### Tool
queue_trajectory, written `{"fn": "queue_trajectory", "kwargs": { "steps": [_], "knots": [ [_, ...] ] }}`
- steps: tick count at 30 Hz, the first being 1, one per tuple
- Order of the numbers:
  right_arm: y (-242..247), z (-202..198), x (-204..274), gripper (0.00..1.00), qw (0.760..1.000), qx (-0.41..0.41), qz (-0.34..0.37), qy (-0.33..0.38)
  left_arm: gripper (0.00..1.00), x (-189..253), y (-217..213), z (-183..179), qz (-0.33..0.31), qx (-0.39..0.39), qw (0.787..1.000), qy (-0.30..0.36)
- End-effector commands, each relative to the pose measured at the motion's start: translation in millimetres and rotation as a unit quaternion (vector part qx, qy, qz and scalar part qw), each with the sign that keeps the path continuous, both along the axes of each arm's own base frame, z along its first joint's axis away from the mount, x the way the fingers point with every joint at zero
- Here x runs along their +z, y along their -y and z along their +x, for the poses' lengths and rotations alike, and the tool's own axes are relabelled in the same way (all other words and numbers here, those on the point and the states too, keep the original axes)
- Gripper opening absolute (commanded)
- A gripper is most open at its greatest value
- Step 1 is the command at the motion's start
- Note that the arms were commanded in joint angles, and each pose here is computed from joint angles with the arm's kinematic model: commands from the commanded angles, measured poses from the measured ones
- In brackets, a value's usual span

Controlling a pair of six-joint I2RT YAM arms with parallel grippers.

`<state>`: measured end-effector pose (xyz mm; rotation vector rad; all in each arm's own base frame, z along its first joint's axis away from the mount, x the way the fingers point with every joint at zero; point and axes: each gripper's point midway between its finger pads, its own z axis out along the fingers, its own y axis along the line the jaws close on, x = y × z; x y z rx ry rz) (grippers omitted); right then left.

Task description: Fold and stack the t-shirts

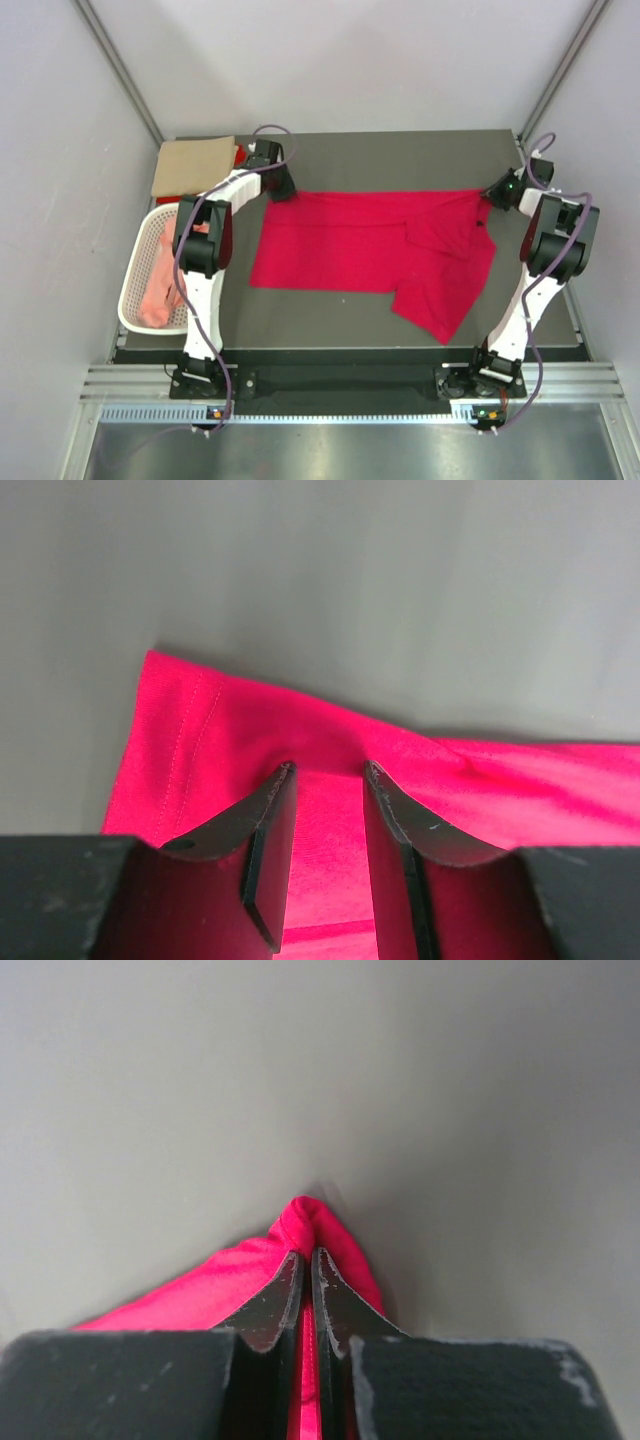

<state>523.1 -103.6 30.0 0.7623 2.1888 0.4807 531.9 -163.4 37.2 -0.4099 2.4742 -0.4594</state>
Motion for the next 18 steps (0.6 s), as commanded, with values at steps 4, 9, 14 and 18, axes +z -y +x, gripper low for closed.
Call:
{"fn": "queue_trajectory", "kwargs": {
  "steps": [4,9,14,18],
  "knots": [
    [32,5,18,0.00,0.995,-0.094,-0.001,0.038,0.39,-17,-18,19,0.003,0.042,0.999,-0.002],
    [23,17,28,0.09,0.997,-0.063,0.014,0.041,0.40,22,3,23,-0.051,0.001,0.998,0.031],
    [19,1,64,0.34,0.998,-0.066,-0.015,0.008,0.40,92,0,14,-0.039,-0.027,0.996,0.070],
    [20,-37,82,0.47,0.992,-0.094,-0.032,-0.083,0.41,121,-5,-16,-0.023,-0.051,0.995,0.084]
  ]
}}
